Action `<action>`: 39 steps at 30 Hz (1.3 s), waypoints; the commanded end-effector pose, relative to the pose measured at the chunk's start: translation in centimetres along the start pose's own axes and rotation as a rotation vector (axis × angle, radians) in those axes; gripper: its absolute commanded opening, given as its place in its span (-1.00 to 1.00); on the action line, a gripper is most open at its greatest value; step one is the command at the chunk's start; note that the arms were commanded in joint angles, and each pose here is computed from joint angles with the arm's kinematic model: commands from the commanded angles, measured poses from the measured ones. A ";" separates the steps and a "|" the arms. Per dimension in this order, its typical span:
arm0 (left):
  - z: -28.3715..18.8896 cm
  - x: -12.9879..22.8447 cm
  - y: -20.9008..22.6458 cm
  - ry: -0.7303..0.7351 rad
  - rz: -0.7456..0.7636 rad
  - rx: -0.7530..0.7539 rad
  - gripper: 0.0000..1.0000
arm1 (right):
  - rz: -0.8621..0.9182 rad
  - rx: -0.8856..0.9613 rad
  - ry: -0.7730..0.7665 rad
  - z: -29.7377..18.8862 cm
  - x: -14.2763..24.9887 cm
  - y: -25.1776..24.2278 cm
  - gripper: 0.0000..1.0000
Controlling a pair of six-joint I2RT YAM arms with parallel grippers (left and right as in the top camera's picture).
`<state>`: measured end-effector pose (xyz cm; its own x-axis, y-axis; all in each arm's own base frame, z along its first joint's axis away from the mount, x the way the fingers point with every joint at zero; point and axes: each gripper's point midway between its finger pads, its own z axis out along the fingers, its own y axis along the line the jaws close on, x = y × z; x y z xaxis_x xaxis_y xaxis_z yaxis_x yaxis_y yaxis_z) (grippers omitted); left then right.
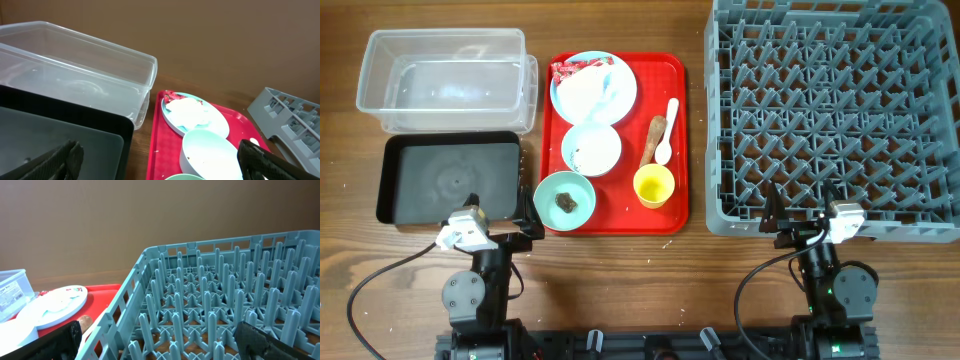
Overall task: Sort waste into correct bins and load items into the dishwasher rack
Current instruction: 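Move the left gripper to the light-blue plate and grasp the wrapper and tissue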
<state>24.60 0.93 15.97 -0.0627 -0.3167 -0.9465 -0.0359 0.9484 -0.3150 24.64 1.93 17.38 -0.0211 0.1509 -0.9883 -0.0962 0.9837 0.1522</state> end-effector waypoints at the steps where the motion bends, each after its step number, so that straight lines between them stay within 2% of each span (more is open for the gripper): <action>1: 0.0 0.2 0.1 0.001 0.009 -0.001 1.00 | 0.006 0.007 0.002 0.0 0.1 -0.1 0.99; 16: 0.0 0.1 0.0 -0.007 0.009 0.002 1.00 | 0.007 0.006 -0.006 0.0 -0.1 -0.1 0.99; 18: 0.0 0.0 -1.0 -0.004 0.011 0.058 1.00 | 0.007 0.003 -0.013 0.0 -0.3 0.0 0.99; 21: -0.5 -1.3 -4.2 -0.044 0.030 0.232 1.00 | -0.038 -0.038 -0.041 0.0 -1.0 0.8 0.99; 28: -0.9 -5.8 -6.2 -0.090 0.118 0.267 1.00 | -0.139 -0.113 -0.101 -0.4 -5.4 2.7 0.99; 32: 0.5 -8.4 -8.4 -0.019 0.188 0.334 1.00 | -0.166 -0.148 -0.060 0.3 -8.0 3.7 1.00; 35: 4.7 -10.8 -10.1 0.125 0.155 0.380 1.00 | -0.150 -0.146 0.054 1.9 -10.5 4.1 1.00; 39: 11.1 -11.1 -12.6 0.363 0.136 0.457 1.00 | -0.144 -0.133 0.255 3.7 -12.4 4.3 1.00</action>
<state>33.06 -4.83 28.37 -0.2869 -0.1782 -0.9412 0.3124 0.9114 -0.2678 27.23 4.14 27.42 -0.2050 -0.0016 -0.9788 -0.2159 0.9754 0.0437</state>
